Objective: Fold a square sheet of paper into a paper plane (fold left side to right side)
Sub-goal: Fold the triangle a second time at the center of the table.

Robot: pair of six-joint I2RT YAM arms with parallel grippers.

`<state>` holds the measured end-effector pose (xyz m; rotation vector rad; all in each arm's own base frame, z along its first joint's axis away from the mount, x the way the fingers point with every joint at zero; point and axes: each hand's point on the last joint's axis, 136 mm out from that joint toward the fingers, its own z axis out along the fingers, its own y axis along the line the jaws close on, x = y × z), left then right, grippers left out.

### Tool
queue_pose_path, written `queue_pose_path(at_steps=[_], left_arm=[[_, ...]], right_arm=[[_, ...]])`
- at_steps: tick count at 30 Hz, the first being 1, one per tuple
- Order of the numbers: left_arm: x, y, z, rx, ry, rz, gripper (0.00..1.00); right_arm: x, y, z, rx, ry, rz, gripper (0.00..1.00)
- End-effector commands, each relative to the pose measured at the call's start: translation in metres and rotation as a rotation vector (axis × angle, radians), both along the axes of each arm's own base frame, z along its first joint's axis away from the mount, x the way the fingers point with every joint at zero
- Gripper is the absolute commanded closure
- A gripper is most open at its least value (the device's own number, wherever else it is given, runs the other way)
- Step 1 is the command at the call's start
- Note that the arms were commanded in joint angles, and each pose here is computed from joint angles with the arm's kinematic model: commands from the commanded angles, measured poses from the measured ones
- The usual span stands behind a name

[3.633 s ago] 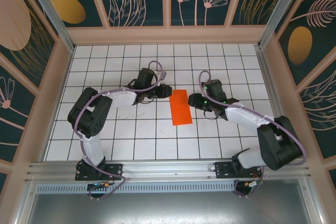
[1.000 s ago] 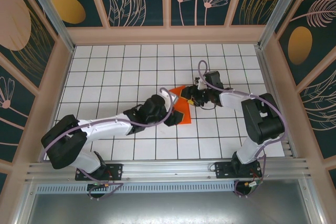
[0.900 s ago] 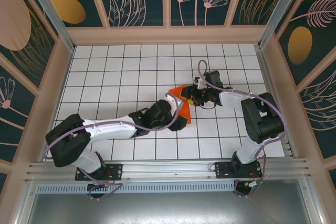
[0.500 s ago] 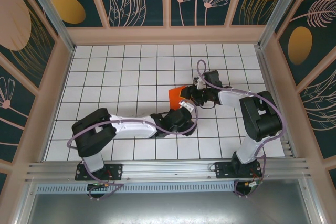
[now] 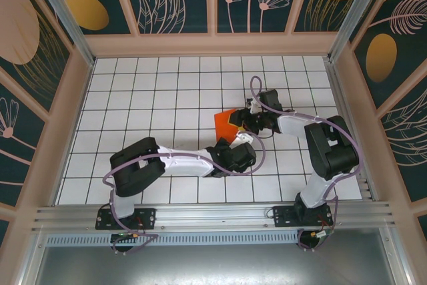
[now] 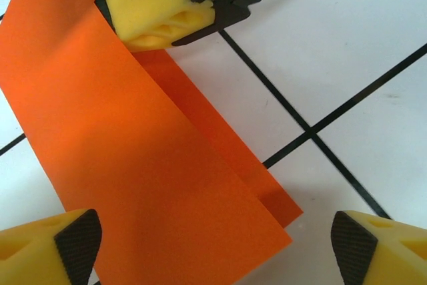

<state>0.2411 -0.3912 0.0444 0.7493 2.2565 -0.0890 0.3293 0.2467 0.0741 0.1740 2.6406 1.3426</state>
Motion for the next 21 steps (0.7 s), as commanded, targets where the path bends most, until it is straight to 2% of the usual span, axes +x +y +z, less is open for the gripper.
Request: queue_pose_path(at_steps=[1, 8, 13, 21], left_arm=[[0.005, 0.005, -0.003, 0.075, -0.036, 0.000, 0.13], [0.004, 0.002, 0.005, 0.056, -0.042, -0.014, 0.40], [0.004, 0.002, 0.014, 0.019, -0.048, -0.016, 0.53], [0.002, -0.002, 0.026, -0.033, -0.049, -0.020, 0.81]], right_arm=[[0.004, 0.001, 0.001, 0.006, -0.004, 0.009, 0.49], [0.005, 0.000, 0.000, -0.004, -0.004, 0.006, 0.49], [0.006, -0.001, -0.001, -0.018, -0.003, 0.006, 0.49], [0.007, -0.003, -0.002, -0.039, -0.011, 0.007, 0.49]])
